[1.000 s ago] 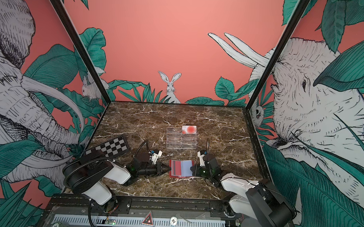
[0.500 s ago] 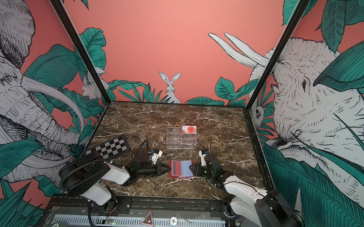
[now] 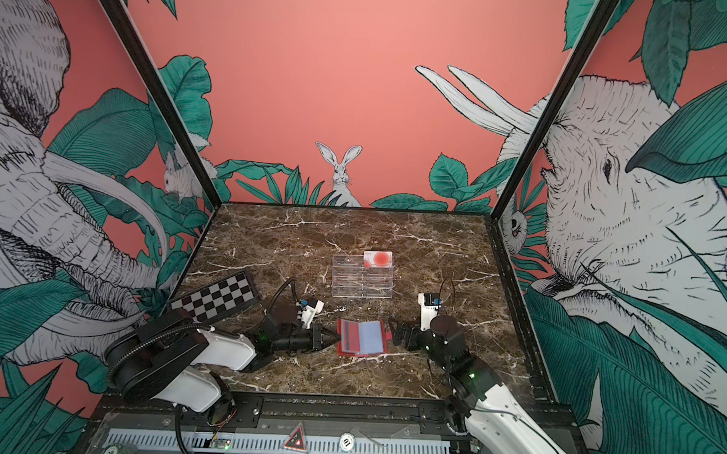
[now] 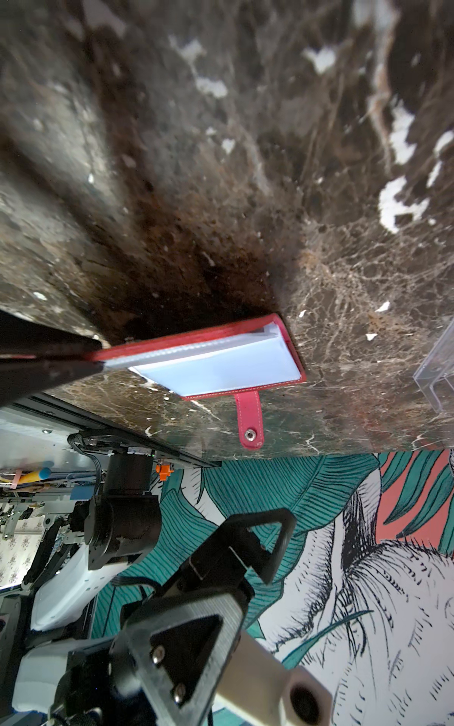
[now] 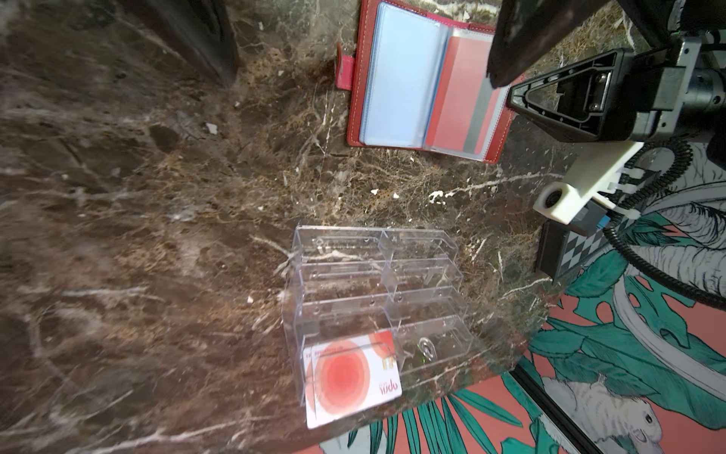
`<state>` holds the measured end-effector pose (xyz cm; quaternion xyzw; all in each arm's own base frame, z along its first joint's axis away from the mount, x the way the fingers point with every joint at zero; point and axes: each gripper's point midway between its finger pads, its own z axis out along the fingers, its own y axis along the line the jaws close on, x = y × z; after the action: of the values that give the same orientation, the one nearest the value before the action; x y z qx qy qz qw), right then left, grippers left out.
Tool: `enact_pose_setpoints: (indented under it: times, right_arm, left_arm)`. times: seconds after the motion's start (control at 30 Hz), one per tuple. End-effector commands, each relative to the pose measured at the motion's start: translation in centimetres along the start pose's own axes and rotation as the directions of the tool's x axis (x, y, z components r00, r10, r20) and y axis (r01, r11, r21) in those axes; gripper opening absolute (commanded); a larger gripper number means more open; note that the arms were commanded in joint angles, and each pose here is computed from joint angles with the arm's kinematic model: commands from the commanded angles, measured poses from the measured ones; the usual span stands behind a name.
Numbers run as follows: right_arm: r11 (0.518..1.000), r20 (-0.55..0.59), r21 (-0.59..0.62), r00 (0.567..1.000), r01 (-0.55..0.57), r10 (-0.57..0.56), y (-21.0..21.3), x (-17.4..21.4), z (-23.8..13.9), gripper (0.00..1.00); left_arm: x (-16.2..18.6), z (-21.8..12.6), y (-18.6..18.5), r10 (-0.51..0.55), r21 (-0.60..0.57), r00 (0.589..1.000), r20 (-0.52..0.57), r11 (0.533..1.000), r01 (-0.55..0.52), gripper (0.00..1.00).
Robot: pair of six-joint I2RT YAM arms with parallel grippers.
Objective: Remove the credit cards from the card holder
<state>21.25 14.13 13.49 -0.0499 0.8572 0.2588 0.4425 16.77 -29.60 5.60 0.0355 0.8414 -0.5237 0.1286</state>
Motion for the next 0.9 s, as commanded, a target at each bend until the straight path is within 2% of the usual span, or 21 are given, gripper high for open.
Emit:
enact_pose_setpoints:
  times: [0.0,0.23,0.4,0.53,0.73,0.87]
  right_arm:
    - [0.997,-0.017,0.076,1.000,0.015,-0.014,-1.3,0.0,-0.7,0.98]
    - [1.000,-0.099,0.016,0.995,0.001,0.000,0.1,0.4,-0.2,0.98]
    - [0.999,-0.038,-0.050,0.999,0.004,-0.006,1.2,-0.6,-0.1,0.98]
    - [0.999,-0.036,-0.037,0.999,-0.034,0.032,0.8,-0.5,0.1,0.98]
    - [0.994,-0.178,-0.067,0.981,-0.092,0.079,1.5,1.6,2.2,0.98]
    - [0.991,-0.268,-0.049,0.958,-0.121,0.104,1.7,3.2,3.6,0.94]
  left_arm:
    - [-0.3,-0.2,-1.1,0.034,0.022,0.999,0.009,0.999,-0.034,0.00]
    - [-0.4,-0.5,-1.2,0.045,0.010,0.999,0.017,0.999,-0.045,0.00]
    - [-0.4,-0.4,-1.2,0.046,0.005,0.999,0.014,0.999,-0.046,0.00]
    - [-0.6,-0.4,-1.3,0.047,0.008,0.999,0.023,0.999,-0.047,0.00]
    - [-0.6,-0.3,-1.6,0.055,0.012,0.998,0.017,0.998,-0.055,0.00]
    - [-0.6,-0.3,-1.7,0.054,0.016,0.998,0.021,0.998,-0.054,0.00]
